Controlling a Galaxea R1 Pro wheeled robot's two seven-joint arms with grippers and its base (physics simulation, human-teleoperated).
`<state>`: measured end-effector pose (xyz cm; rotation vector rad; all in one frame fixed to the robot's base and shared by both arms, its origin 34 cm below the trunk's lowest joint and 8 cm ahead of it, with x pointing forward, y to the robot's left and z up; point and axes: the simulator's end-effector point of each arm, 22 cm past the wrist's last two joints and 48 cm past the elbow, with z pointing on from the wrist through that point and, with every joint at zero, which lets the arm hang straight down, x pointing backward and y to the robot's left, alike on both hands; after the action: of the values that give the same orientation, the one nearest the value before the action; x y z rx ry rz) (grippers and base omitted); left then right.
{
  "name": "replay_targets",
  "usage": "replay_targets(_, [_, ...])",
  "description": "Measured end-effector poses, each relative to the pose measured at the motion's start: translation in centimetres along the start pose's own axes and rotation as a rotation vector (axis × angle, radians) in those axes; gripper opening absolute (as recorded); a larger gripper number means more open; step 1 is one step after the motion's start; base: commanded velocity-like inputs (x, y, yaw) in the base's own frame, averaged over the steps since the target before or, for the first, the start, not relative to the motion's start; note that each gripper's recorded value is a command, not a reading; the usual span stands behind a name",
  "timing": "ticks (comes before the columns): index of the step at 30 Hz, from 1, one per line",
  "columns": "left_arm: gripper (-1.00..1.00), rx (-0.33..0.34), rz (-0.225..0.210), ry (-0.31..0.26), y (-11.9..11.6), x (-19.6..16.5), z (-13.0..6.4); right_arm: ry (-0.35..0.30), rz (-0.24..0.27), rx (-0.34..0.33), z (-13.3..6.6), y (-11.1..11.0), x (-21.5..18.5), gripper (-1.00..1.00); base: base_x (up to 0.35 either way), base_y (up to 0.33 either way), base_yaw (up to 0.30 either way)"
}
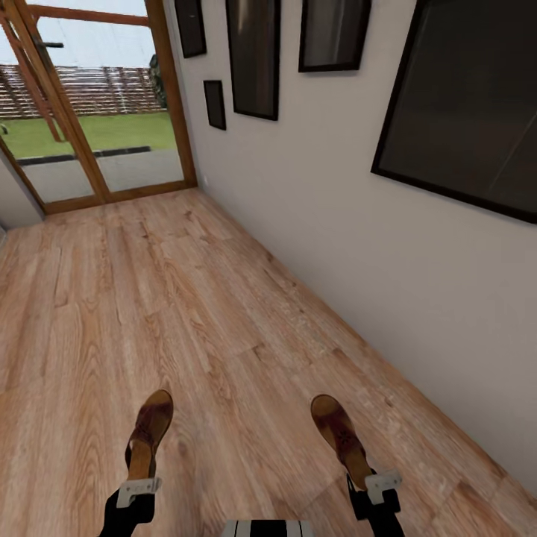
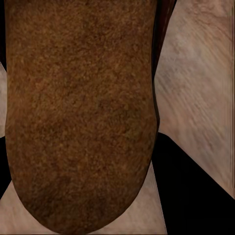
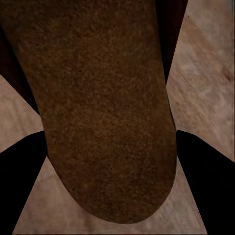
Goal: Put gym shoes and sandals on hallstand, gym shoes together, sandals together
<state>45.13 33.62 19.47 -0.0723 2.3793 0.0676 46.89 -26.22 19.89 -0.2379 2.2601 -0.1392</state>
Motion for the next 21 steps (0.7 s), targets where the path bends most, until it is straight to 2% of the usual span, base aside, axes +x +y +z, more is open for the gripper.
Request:
replay_targets(6, [-1.0, -0.001, -0.003, -0.002, 0.1, -0.1, -1.6, 0.017, 0.001, 0.001, -1.3, -0.2, -0.3, -1.0, 0.0, 0.0, -0.113])
replay_targets(21, [-1.0, -0.004, -0.004, 0.01, 0.2, -1.9, -4.2, 0.018, 0.008, -0.012, -2.9, 0.1, -3.4, -1.0, 0.0, 0.0, -0.006])
